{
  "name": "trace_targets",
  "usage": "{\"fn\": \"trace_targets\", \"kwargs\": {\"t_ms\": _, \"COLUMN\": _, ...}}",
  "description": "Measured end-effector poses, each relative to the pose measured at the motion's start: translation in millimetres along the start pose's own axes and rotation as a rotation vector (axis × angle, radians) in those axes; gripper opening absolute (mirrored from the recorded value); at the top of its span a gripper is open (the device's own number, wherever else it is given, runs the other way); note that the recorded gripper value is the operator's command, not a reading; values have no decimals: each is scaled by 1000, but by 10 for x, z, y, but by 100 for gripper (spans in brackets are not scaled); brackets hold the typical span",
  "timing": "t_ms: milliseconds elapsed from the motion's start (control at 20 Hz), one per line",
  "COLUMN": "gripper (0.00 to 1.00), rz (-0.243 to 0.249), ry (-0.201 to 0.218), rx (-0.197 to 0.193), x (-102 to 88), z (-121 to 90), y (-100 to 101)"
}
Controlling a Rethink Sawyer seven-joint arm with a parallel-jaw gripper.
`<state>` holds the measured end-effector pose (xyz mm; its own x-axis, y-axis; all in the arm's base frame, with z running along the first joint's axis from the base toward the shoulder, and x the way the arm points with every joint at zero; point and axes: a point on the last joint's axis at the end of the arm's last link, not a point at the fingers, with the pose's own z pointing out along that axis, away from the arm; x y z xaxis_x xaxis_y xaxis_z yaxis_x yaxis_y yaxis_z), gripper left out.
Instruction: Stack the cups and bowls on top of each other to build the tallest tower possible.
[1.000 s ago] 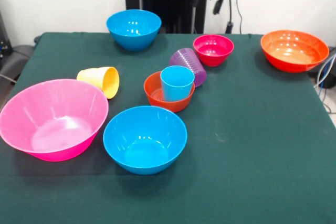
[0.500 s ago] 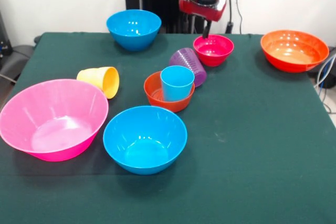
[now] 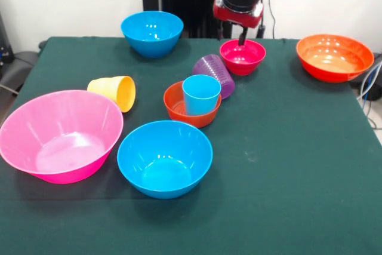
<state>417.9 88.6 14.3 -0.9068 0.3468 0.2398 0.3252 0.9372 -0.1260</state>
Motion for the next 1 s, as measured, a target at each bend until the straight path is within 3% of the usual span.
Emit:
{"fn": "trace_targets", "kwargs": {"t_ms": 250, "gripper": 100, "rz": 48, "ry": 56, "rx": 2, "x": 273, "z": -86, "y": -150}}
{"fn": "trace_targets", "kwargs": {"t_ms": 650, "gripper": 100, "rz": 120, "ry": 47, "rx": 42, "x": 372, "z": -232, "y": -525}}
{"fn": "trace_targets", "kwargs": {"t_ms": 1000, "gripper": 100, "rz": 143, "ry": 64, "rx": 72, "x": 454, "z": -128, "y": -645}}
